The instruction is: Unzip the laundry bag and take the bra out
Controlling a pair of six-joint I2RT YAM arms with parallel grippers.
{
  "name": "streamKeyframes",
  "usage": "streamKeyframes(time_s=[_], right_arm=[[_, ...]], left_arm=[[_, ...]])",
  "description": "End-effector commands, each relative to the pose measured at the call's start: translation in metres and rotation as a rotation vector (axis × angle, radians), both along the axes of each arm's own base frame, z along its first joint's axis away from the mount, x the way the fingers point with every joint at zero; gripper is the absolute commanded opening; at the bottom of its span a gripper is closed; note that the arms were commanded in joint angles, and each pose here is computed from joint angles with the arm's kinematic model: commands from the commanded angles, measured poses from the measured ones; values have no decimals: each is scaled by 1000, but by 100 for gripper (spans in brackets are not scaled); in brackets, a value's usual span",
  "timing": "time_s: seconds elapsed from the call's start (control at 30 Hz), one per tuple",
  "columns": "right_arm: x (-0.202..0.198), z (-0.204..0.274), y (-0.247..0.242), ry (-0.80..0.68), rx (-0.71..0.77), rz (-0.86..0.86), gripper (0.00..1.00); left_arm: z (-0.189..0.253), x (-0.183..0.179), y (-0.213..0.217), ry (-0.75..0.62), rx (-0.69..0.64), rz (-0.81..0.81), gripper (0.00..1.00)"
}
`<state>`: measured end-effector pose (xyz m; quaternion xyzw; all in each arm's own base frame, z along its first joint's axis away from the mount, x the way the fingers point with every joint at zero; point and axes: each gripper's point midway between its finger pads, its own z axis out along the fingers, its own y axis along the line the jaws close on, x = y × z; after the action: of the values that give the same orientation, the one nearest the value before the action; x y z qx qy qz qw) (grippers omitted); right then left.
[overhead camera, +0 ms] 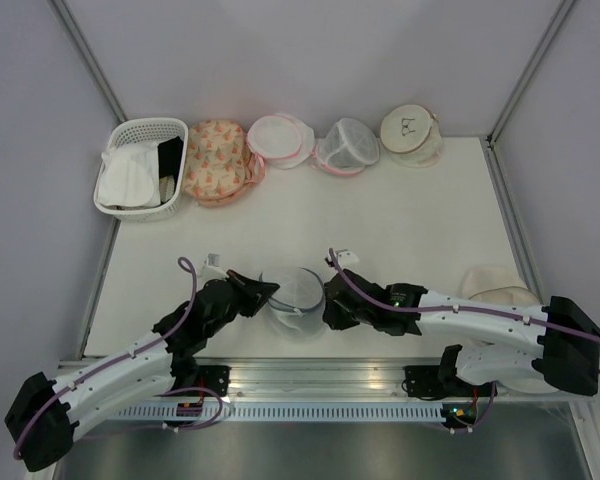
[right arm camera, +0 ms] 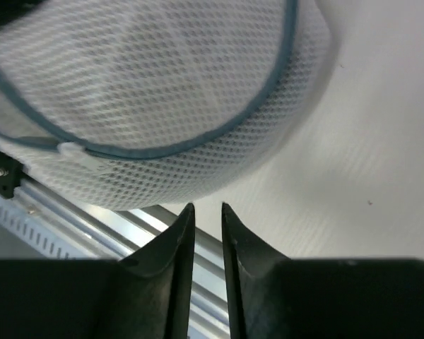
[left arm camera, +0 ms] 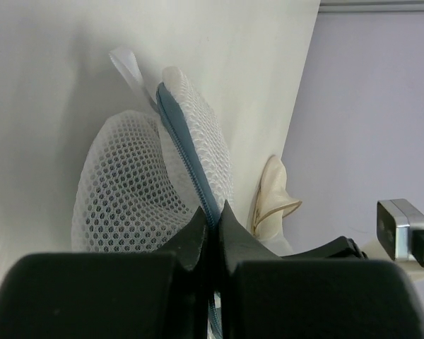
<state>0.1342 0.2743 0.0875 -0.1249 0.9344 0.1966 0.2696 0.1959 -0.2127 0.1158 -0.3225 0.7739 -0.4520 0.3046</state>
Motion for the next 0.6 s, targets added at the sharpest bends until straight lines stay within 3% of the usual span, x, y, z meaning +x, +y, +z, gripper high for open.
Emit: streamKeyframes(time_s=[0.0,0.03,0.1,0.3,0.57], right_arm=[[-17,39,42,12,244,164,32],[-22,42,47,22,279,190,41],[-31,54,61,41,366,245,49],[-36,57,82,72,454,282,50],[-24,47,99,55,430,278,48]], left_arm=[[-2,4,2,-33,46,-7,2],[-3,3,1,-31,44,-11,2],[-5,1,-2,-28,30,-24,2],[7,2,-7,-76,-28,-43,2],[14,-3,-12,-98,-81,-73,2]])
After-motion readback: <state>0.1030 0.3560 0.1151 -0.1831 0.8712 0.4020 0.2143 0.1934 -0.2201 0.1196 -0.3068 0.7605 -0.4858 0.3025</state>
